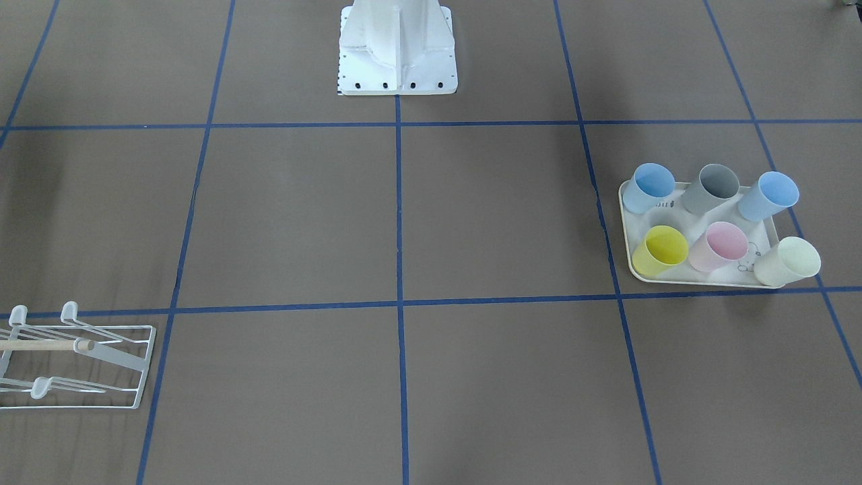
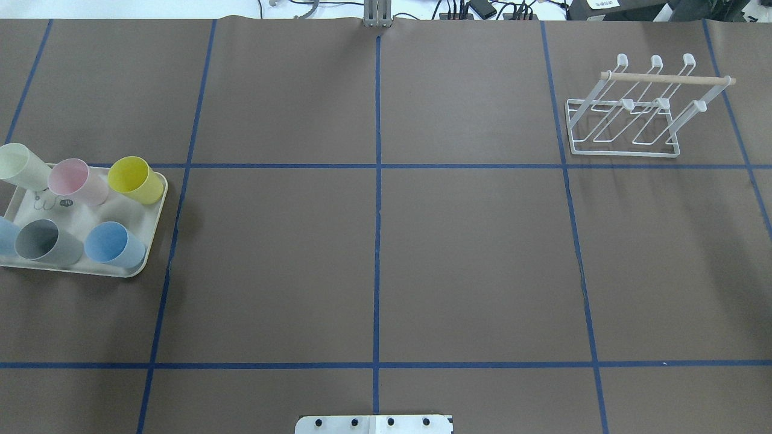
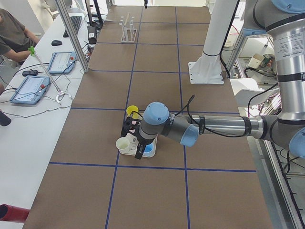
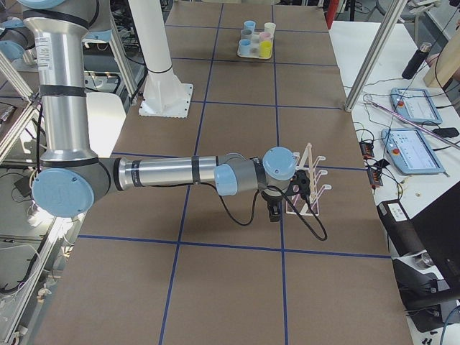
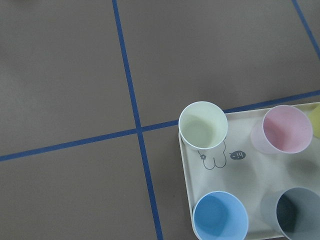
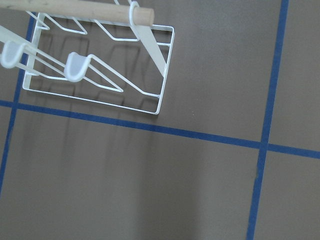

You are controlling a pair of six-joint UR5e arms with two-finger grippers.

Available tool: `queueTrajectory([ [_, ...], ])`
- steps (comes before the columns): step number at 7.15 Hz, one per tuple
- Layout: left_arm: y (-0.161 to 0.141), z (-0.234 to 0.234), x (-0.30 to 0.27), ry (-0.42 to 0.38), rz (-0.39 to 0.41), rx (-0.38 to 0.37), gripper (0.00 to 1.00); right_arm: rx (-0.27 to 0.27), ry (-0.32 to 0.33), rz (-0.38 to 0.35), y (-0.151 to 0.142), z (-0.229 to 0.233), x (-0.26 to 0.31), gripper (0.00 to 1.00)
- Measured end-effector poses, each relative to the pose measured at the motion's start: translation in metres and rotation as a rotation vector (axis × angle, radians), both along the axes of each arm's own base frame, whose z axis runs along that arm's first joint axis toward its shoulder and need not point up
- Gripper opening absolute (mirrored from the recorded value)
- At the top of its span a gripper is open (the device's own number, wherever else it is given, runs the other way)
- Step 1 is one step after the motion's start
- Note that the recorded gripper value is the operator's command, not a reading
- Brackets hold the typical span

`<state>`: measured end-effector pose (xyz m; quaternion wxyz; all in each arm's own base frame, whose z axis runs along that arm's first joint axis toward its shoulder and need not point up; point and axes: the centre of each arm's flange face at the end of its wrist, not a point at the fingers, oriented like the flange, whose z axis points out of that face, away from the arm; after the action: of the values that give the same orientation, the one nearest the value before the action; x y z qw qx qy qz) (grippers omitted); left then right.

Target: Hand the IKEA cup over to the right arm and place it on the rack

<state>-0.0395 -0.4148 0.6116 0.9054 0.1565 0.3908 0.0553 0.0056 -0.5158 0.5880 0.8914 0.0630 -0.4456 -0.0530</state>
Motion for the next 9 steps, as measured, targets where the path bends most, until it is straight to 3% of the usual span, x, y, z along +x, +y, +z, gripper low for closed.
queueTrajectory([
  [5, -0.029, 0.049, 0.078, 0.002, 0.171, -0.051, 1.00, -0.007, -0.007, 0.009, 0.001, -0.008, -0.004, 1.00],
  [9, -0.040, 0.060, 0.117, 0.002, 0.230, -0.088, 0.99, -0.010, -0.010, 0.007, 0.002, -0.008, -0.005, 1.00],
])
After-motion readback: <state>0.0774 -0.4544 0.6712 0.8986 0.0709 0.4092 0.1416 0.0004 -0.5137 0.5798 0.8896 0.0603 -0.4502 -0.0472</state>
